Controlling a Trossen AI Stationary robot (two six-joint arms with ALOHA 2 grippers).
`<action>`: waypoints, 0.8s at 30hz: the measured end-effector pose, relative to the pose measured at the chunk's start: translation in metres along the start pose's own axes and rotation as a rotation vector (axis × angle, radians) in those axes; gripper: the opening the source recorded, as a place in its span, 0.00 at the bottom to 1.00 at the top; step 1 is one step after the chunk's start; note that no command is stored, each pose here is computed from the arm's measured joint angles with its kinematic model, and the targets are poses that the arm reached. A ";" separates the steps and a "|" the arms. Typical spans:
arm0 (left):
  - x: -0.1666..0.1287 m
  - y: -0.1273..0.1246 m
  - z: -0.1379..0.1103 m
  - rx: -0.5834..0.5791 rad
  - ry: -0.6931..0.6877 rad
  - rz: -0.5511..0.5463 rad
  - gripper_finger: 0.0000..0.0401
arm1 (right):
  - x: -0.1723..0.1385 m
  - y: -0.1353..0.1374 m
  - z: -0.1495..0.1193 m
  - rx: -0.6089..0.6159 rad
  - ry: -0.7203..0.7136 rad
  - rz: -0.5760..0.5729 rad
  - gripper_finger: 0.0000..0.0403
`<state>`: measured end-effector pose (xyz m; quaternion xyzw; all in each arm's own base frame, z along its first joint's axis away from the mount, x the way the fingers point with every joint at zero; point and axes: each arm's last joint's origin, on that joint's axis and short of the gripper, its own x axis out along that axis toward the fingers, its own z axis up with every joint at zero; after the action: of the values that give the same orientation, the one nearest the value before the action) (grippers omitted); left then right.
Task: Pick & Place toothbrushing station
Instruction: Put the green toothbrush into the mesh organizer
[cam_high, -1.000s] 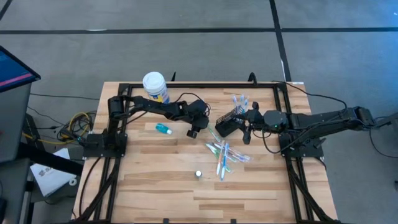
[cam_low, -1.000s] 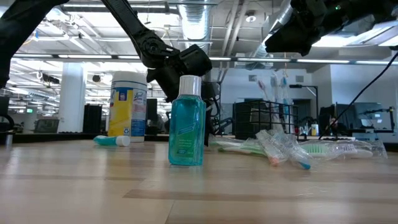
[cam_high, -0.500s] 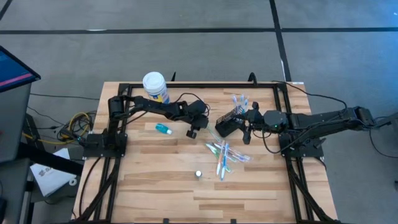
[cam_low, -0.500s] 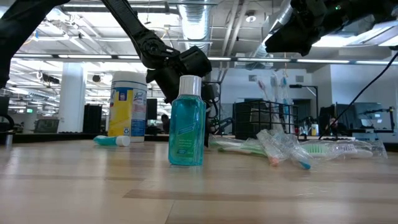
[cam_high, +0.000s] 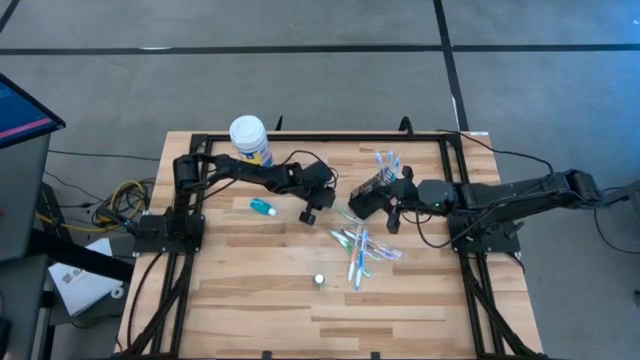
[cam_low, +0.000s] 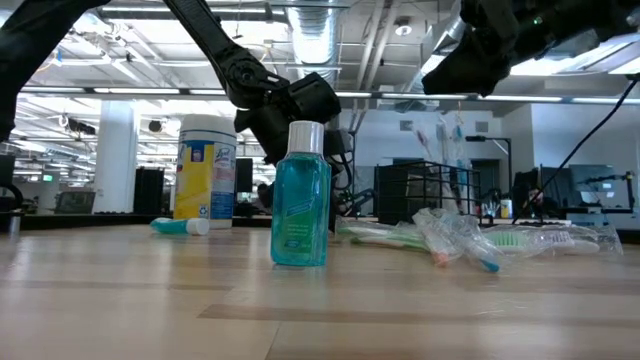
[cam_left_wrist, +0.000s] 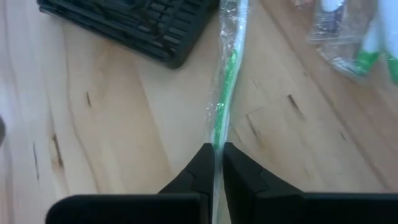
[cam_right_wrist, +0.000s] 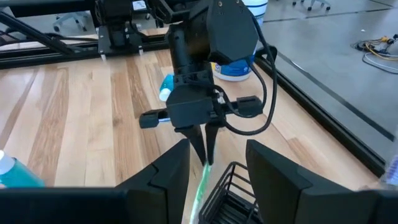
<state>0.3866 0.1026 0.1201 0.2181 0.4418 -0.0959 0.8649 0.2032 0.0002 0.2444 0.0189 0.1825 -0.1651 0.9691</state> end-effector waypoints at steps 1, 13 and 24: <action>0.000 -0.001 0.000 0.001 0.005 -0.006 0.02 | 0.001 0.000 0.000 -0.001 0.003 -0.001 0.37; -0.020 -0.010 0.005 0.005 0.058 -0.053 0.01 | 0.003 0.001 0.001 0.005 -0.013 0.001 0.37; -0.054 -0.023 0.006 0.030 0.023 -0.023 0.00 | 0.004 0.002 0.002 0.010 -0.026 0.003 0.37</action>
<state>0.3510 0.0781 0.1603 0.2271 0.4529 -0.1097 0.8552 0.2077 0.0004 0.2449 0.0218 0.1691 -0.1648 0.9715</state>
